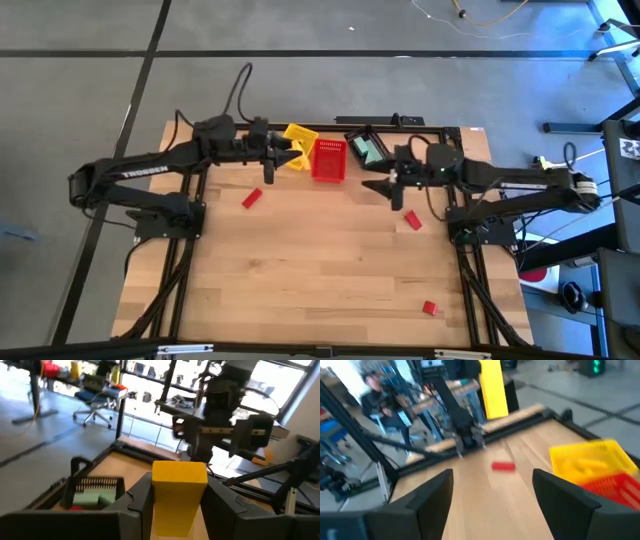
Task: Sort & place blocks by color
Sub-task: Put the yellow block into the yellow bin
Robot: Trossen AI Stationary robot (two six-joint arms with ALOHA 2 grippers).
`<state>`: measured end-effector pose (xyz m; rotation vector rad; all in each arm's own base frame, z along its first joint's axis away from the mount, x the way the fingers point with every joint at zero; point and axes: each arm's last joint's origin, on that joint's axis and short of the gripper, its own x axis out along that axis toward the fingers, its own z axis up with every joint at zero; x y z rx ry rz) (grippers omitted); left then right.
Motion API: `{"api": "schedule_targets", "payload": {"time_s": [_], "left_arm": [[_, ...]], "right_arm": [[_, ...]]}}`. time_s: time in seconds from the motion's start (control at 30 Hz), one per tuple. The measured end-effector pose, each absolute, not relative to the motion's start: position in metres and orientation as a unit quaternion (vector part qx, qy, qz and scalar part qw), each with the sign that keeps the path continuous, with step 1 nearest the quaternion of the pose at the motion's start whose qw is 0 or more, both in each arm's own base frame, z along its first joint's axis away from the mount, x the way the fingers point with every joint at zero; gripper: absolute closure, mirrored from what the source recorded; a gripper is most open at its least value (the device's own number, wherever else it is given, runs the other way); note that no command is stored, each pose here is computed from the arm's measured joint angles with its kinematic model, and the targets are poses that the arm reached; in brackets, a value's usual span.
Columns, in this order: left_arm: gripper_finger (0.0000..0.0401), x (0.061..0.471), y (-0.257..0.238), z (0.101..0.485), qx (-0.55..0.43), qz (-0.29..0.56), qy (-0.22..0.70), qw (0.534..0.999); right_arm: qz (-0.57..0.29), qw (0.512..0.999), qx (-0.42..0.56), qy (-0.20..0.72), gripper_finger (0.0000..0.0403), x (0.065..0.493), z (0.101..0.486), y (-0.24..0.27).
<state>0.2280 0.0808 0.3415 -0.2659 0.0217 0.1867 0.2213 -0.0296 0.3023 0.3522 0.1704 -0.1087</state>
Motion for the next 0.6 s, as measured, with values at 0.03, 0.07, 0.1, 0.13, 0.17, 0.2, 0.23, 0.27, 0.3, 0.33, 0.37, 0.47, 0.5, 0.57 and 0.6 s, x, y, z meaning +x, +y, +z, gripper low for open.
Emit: {"api": "schedule_targets", "payload": {"time_s": [0.03,0.07,0.1,0.13,0.17,0.2,0.23,0.27,0.3,0.33,0.37,0.47,0.5,0.57,0.6], "left_arm": [[0.0285,0.227,0.081,0.337,-0.139,0.096,0.014,0.985],[0.0285,0.227,0.081,0.333,-0.149,0.097,0.010,0.984],[0.0285,0.226,0.081,0.330,-0.160,0.098,0.001,0.982],[0.0285,0.226,0.081,0.329,-0.171,0.095,-0.011,0.981],[0.0285,0.226,0.080,0.326,-0.179,0.094,-0.016,0.979],[0.0285,0.226,0.081,0.322,-0.185,0.099,-0.013,0.978],[0.0285,0.225,0.082,0.317,-0.193,0.114,-0.006,0.975],[0.0285,0.225,0.084,0.313,-0.198,0.131,-0.001,0.971],[0.0285,0.224,0.087,0.311,-0.201,0.149,0.002,0.968],[0.0285,0.223,0.090,0.311,-0.201,0.165,-0.003,0.966],[0.0285,0.222,0.095,0.313,-0.201,0.181,-0.009,0.963],[0.0285,0.217,0.109,0.318,-0.215,0.216,-0.002,0.952],[0.0285,0.214,0.113,0.319,-0.219,0.225,0.011,0.949],[0.0285,0.209,0.122,0.320,-0.220,0.239,0.037,0.945],[0.0285,0.205,0.127,0.320,-0.216,0.247,0.049,0.943]], "right_arm": [[-0.059,0.978,0.176,0.095,0.0132,0.215,0.303,-0.030],[-0.062,0.977,0.178,0.104,0.0133,0.209,0.304,-0.030],[-0.065,0.975,0.179,0.116,0.0133,0.203,0.304,-0.030],[-0.067,0.974,0.179,0.125,0.0133,0.198,0.304,-0.029],[-0.072,0.972,0.176,0.138,0.0133,0.192,0.303,-0.028],[-0.079,0.971,0.169,0.153,0.0133,0.187,0.301,-0.028],[-0.088,0.969,0.164,0.163,0.0133,0.183,0.299,-0.028],[-0.098,0.968,0.157,0.170,0.0133,0.179,0.297,-0.028],[-0.112,0.967,0.152,0.169,0.0133,0.177,0.295,-0.028],[-0.129,0.967,0.148,0.163,0.0133,0.175,0.295,-0.029],[-0.149,0.966,0.144,0.154,0.0133,0.175,0.297,-0.030],[-0.211,0.962,0.137,0.104,0.0133,0.175,0.304,-0.034],[-0.234,0.958,0.140,0.089,0.0133,0.175,0.306,-0.036],[-0.285,0.945,0.144,0.068,0.0132,0.174,0.308,-0.039],[-0.310,0.938,0.145,0.061,0.0132,0.173,0.308,-0.040]]}}
